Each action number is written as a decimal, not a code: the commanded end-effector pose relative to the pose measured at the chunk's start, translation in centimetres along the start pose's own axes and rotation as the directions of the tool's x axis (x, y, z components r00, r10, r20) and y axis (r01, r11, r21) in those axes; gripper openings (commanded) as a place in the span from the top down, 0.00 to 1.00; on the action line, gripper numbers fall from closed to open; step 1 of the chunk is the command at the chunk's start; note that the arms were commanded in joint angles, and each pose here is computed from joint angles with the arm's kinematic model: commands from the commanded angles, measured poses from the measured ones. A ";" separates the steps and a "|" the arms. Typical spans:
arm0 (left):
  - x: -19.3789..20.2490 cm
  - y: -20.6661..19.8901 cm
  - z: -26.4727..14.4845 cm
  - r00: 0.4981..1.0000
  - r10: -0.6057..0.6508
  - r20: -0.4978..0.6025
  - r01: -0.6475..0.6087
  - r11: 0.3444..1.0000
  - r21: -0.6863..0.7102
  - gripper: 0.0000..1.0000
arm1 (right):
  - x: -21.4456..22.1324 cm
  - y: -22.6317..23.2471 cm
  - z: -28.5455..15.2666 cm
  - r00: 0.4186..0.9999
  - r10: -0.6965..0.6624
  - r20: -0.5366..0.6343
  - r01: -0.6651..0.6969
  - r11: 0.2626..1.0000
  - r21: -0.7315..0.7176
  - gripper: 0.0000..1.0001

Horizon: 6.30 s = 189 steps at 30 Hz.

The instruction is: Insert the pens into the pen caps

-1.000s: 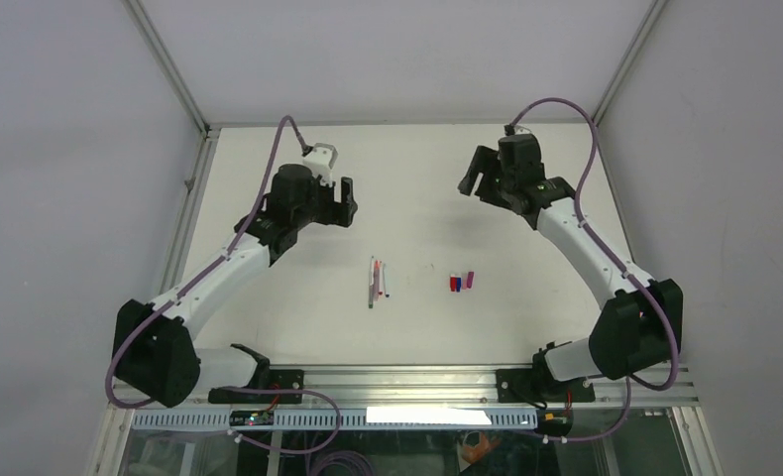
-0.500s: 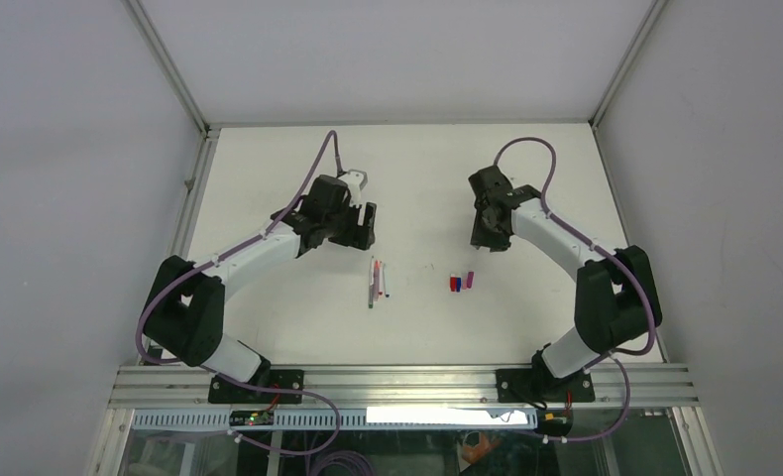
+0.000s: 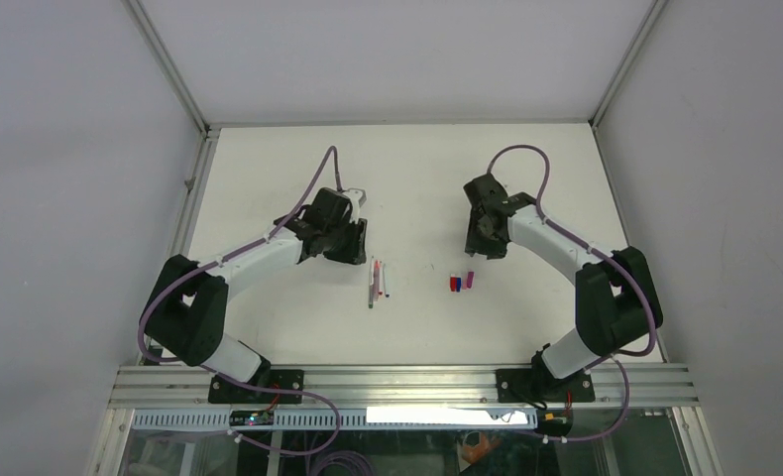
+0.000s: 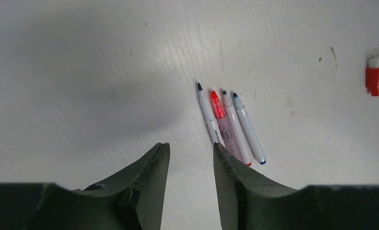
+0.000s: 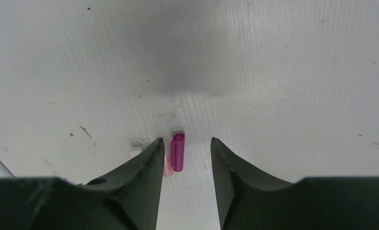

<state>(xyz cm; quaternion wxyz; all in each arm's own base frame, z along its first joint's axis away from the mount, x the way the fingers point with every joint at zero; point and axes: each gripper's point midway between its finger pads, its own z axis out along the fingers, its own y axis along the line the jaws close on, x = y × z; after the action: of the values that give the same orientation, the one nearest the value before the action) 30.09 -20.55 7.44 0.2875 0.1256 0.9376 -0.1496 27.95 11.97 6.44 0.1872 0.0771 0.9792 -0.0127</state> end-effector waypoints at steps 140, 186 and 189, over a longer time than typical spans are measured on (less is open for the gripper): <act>-11.4 -9.6 -7.1 0.927 -0.034 0.373 -0.115 0.922 0.370 1.00 | -10.3 20.8 -15.9 0.762 0.327 0.559 0.390 0.458 -0.799 0.48; -9.1 -10.2 -2.6 0.962 -0.061 0.265 -0.061 0.901 0.430 0.49 | -12.2 20.6 -15.6 0.789 0.379 0.483 0.318 0.420 -0.850 1.00; -8.9 -10.4 -2.2 0.964 -0.067 0.258 -0.056 0.895 0.442 0.52 | -12.3 20.4 -15.6 0.787 0.383 0.484 0.317 0.422 -0.849 1.00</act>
<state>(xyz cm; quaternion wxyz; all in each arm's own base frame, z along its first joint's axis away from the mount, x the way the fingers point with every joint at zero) 32.88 -29.42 15.51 0.3690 0.1599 0.8500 -0.3402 36.30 31.32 22.05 0.4732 -0.0219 0.7415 0.4752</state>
